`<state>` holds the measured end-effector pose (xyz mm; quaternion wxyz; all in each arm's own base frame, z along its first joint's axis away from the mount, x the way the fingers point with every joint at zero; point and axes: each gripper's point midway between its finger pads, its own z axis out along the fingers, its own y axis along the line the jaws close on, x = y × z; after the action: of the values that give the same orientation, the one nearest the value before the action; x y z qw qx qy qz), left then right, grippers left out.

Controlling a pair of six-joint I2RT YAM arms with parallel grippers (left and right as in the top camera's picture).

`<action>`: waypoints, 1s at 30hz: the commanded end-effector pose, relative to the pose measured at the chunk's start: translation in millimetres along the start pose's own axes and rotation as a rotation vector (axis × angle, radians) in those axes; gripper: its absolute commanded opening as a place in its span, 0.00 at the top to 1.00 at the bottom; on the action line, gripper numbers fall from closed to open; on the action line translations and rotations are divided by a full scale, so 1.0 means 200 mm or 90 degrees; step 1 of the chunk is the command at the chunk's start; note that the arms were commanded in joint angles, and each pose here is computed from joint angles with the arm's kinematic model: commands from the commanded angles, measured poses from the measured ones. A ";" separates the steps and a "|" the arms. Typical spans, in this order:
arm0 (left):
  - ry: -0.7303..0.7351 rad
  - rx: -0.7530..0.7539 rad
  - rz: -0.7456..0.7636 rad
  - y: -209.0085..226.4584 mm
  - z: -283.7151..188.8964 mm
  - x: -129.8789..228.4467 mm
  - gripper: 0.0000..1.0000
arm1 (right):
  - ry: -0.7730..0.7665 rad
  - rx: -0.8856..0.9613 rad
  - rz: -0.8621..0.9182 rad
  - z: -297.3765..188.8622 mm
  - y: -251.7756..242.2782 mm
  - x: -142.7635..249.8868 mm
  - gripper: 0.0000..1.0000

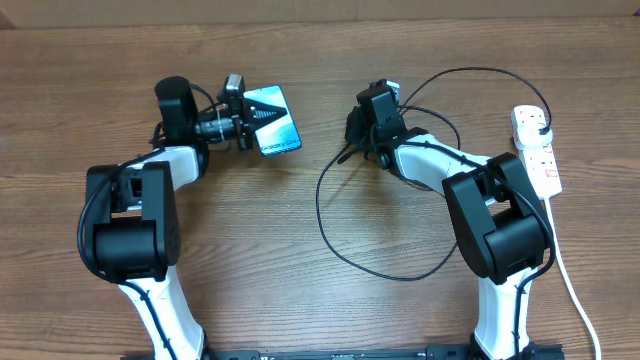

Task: Plug charger to phone and switch on socket
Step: 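Carry the cable plug with the right gripper toward the phone's bottom port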

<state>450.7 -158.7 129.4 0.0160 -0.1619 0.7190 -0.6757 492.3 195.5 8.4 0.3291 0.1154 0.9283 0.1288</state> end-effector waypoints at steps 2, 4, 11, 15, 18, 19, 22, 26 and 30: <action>-0.002 -0.008 0.017 -0.03 0.12 0.01 0.96 | 0.024 0.023 0.001 0.05 -0.05 0.08 0.60; -0.003 -0.009 0.023 -0.04 0.14 0.01 0.96 | 0.027 0.025 0.001 0.05 -0.05 0.09 0.60; -0.008 -0.005 0.034 -0.08 0.14 -0.01 0.95 | 0.039 0.033 -0.001 0.08 -0.07 0.12 0.60; -0.008 -0.004 0.034 -0.08 0.13 -0.01 0.96 | 0.055 0.040 0.006 0.12 -0.10 0.18 0.64; -0.005 -0.003 0.033 -0.08 0.13 -0.01 0.96 | 0.062 0.046 0.006 0.13 -0.12 0.20 0.73; -0.004 -0.003 0.033 -0.08 0.13 -0.01 0.95 | 0.062 0.046 0.006 0.13 -0.12 0.20 0.77; -0.003 -0.003 0.033 -0.08 0.13 -0.01 0.96 | 0.065 0.048 0.006 0.13 -0.12 0.21 0.87; -0.002 -0.002 0.038 -0.08 0.13 -0.01 0.96 | 0.078 0.052 0.022 0.13 -0.14 0.22 0.96; 0.004 0.002 0.037 -0.09 0.08 -0.01 0.96 | 0.125 -0.019 0.047 0.11 -0.07 0.20 0.96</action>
<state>458.7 -181.3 133.7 0.0319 -0.1580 0.7260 -0.6685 494.8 192.5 0.6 0.3098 0.1380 0.9319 0.1285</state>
